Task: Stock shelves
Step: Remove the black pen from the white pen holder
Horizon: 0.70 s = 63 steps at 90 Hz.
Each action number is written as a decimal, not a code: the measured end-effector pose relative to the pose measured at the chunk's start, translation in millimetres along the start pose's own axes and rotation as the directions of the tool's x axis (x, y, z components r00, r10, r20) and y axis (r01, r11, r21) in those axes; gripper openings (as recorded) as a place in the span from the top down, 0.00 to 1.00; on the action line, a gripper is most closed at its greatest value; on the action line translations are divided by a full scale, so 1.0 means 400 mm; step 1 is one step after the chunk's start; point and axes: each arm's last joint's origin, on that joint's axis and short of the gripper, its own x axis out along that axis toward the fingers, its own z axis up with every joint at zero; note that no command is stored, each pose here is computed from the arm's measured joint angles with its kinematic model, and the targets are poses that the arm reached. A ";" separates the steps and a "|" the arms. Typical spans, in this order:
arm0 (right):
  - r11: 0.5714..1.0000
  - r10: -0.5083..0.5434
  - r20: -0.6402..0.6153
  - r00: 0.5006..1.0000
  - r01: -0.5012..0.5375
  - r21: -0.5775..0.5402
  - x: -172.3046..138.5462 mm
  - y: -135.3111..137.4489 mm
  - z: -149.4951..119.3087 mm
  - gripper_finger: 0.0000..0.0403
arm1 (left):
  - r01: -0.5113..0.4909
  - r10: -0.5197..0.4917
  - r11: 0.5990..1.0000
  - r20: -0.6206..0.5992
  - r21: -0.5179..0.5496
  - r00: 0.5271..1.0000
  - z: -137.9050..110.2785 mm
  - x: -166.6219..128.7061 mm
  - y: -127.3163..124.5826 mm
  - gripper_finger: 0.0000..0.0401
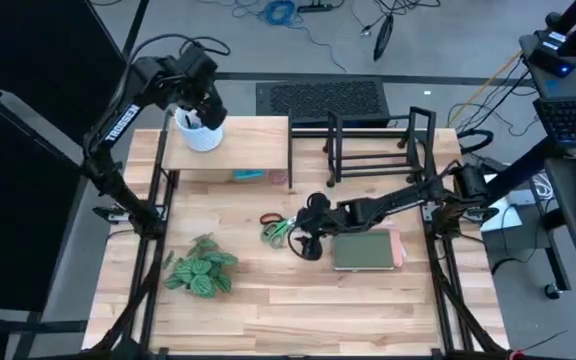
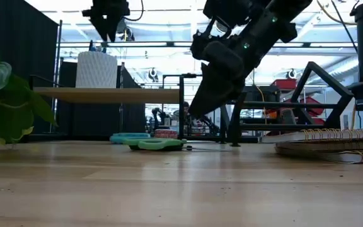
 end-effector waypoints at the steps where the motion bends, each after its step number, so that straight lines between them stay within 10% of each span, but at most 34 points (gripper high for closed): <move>1: 1.000 0.000 0.001 1.000 0.000 0.000 0.000 0.001 0.000 0.38 | 0.006 -0.006 1.000 -0.004 0.002 1.000 -0.001 0.001 0.000 0.53; 63: 1.000 0.010 0.036 0.999 -0.010 0.003 -0.002 0.005 0.008 0.38 | 0.033 -0.021 0.996 -0.140 0.083 0.990 -0.021 0.084 -0.026 0.61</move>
